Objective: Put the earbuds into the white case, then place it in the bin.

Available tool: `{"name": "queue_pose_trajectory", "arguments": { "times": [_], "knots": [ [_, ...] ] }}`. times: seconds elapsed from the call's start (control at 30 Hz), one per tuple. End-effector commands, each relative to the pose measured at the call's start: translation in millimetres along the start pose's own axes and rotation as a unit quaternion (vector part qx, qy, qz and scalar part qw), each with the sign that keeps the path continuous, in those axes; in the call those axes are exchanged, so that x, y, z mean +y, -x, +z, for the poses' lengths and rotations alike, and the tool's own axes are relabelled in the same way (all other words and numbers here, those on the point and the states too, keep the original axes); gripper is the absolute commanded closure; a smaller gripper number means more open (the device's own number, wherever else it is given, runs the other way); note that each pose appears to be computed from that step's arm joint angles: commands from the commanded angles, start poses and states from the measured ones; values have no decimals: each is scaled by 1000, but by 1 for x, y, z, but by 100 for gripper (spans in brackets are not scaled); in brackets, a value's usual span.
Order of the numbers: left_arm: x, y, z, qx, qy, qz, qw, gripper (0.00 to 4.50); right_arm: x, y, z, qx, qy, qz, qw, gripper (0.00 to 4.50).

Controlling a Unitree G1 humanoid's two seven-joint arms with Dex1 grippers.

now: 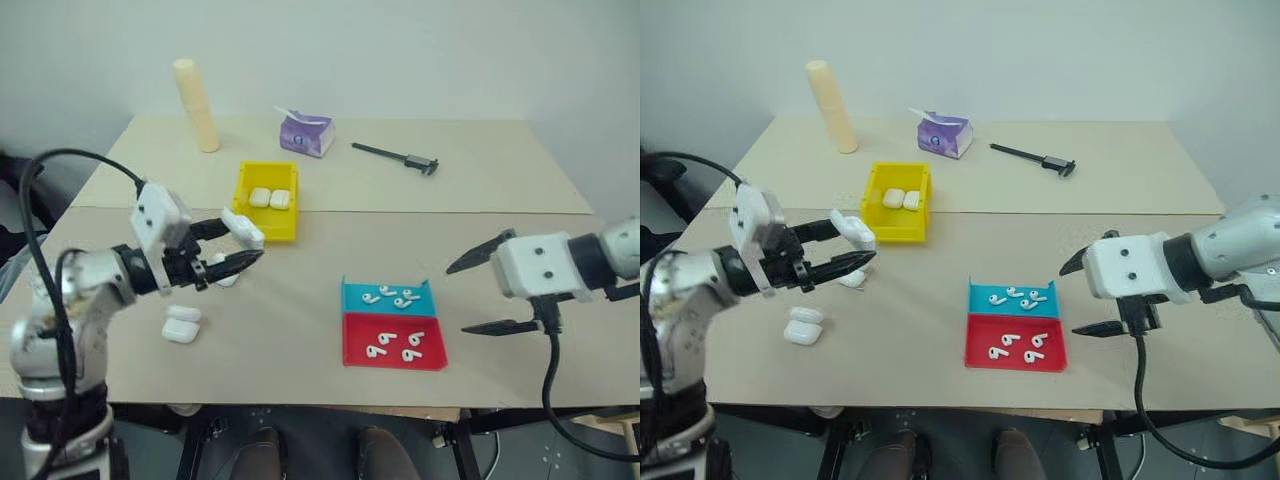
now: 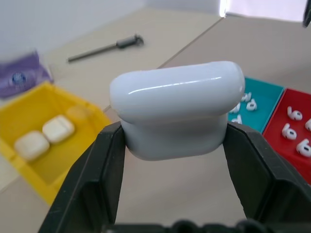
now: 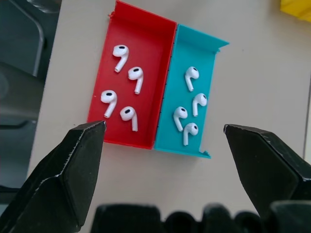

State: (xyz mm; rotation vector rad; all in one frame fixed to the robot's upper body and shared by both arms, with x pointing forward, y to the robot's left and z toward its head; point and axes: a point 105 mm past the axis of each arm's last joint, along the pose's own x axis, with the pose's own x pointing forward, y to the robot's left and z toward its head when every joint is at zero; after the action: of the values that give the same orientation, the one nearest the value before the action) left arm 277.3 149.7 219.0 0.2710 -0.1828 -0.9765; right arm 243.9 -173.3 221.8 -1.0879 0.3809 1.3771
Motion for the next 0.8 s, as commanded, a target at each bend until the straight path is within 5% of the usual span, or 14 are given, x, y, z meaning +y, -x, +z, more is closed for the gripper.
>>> {"name": "queue_pose_trajectory", "arguments": {
  "times": [0.03,0.23,0.4,0.67,0.8],
  "knots": [
    [-21,-8,9,-130,-53,-43,989,172,4,-3,5,21,-23,26,999,0],
    [-38,-21,-20,-140,-14,-64,988,172,13,-25,1,58,-37,52,996,0],
    [-49,-23,-35,-127,-12,-79,989,172,12,-40,3,75,-23,55,995,125],
    [-53,-18,-36,-119,-26,-87,989,172,20,-60,4,89,-19,62,994,125],
    [-53,-20,-34,-122,-34,-85,988,172,24,-70,6,86,-13,68,994,218]
  ]
}}
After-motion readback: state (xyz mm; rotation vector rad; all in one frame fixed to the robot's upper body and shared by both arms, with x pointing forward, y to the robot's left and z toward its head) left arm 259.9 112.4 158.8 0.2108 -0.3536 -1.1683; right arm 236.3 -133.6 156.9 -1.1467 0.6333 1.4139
